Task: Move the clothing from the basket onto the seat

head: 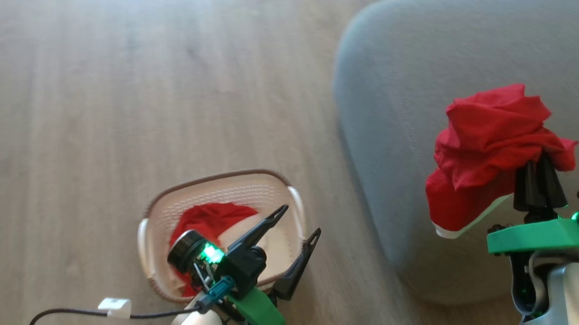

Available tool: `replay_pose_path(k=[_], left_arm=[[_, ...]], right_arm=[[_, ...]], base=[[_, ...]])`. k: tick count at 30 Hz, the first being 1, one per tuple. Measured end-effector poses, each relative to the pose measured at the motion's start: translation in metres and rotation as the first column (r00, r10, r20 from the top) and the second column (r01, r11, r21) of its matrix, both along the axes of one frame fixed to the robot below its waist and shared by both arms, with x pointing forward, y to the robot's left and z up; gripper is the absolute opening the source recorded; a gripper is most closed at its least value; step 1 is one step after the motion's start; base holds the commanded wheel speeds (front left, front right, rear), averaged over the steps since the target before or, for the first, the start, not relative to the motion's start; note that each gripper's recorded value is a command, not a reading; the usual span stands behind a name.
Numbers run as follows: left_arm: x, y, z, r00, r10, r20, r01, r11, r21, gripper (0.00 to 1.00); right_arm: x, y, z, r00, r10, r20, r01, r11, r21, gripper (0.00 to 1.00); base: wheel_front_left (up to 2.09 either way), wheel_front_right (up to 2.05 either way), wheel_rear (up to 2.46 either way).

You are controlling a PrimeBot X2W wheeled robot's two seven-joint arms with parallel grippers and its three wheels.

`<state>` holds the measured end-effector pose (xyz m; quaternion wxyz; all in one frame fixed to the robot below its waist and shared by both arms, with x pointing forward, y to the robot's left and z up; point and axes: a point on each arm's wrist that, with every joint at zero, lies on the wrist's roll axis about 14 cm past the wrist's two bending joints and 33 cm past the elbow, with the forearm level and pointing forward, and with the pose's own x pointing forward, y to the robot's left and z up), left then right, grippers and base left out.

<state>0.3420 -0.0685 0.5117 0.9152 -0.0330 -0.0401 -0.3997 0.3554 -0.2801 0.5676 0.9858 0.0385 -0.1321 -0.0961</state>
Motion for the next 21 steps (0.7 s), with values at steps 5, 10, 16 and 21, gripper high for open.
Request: replay_pose_path(k=[5,10,16,21], left_arm=[[-0.005,-0.029,-0.002,0.995,-0.098,-0.009,0.098,0.995,-0.013,1.00],[-0.014,-0.057,-0.004,0.981,-0.194,-0.013,0.194,0.981,-0.023,1.00],[-0.028,-0.086,-0.002,0.952,-0.306,-0.010,0.306,0.951,-0.038,1.00],[-0.038,-0.098,-0.004,0.932,-0.363,-0.015,0.362,0.931,-0.049,1.00]], right_arm=[[-0.025,-0.029,-0.003,0.995,-0.103,-0.016,0.102,0.995,-0.004,0.00],[-0.053,-0.056,-0.003,0.979,-0.205,-0.023,0.205,0.979,-0.009,0.00],[-0.086,-0.081,-0.002,0.949,-0.314,-0.025,0.314,0.949,-0.008,0.00],[-0.097,-0.091,0.002,0.932,-0.361,-0.018,0.361,0.933,-0.013,0.00]], base=[[0.00,0.00,0.00],[0.00,0.00,0.00],[0.00,0.00,0.00],[0.00,0.00,0.00]])
